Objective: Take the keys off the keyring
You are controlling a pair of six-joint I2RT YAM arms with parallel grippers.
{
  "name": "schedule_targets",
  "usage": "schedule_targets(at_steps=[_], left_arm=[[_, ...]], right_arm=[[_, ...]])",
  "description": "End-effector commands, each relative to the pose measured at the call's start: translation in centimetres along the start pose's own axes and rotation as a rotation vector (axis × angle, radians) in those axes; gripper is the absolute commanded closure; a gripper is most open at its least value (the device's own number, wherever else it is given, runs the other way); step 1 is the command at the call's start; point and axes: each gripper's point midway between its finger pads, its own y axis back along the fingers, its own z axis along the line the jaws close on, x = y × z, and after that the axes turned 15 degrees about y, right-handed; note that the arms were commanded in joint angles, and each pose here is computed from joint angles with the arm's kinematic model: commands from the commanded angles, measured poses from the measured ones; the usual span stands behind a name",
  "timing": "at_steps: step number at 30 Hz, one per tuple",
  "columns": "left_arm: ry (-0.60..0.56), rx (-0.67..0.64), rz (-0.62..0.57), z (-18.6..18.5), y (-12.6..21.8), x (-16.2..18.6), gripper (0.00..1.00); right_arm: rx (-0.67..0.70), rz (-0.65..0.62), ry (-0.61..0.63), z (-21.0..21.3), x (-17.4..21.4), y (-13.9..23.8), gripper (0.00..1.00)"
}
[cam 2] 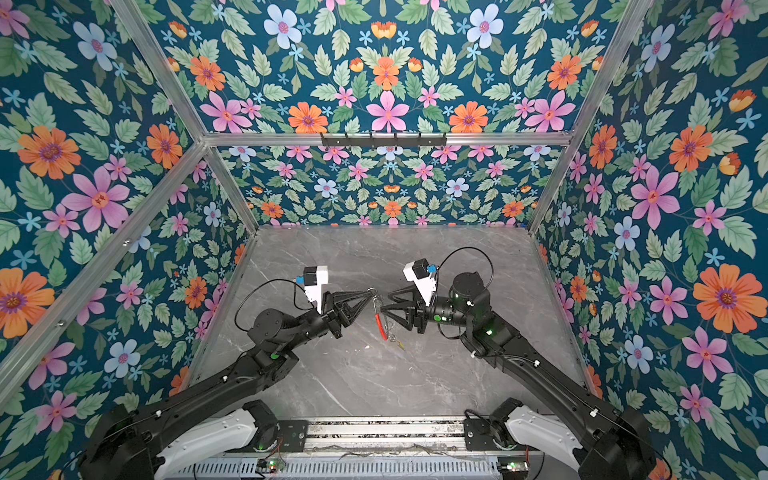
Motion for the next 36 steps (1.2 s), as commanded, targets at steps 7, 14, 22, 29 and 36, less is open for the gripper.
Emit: schedule_targets(at_steps=[7,14,22,29,36], left_arm=[[-0.168,-0.331,-0.066,3.3,-0.2,0.0,1.0],[-0.204,-0.359,-0.069,3.1,-0.8,0.3,1.0],[-0.244,-0.259,-0.03,1.6,-0.7,1.4,1.0],[-0.273,-0.139,0.024,-0.3,0.1,2.4,1.0],[-0.257,-0.125,0.023,-0.5,0.1,2.3,1.0]], right_arm=[[0.11,0.006,0.031,-1.5,0.8,0.2,0.48],[0.105,0.029,0.034,-1.3,1.6,-0.1,0.48],[0.102,0.059,0.06,-0.9,2.1,-0.3,0.46],[0.074,0.064,0.077,-0.1,2.2,0.1,0.48],[0.003,0.073,0.083,1.3,2.2,-0.2,0.52]])
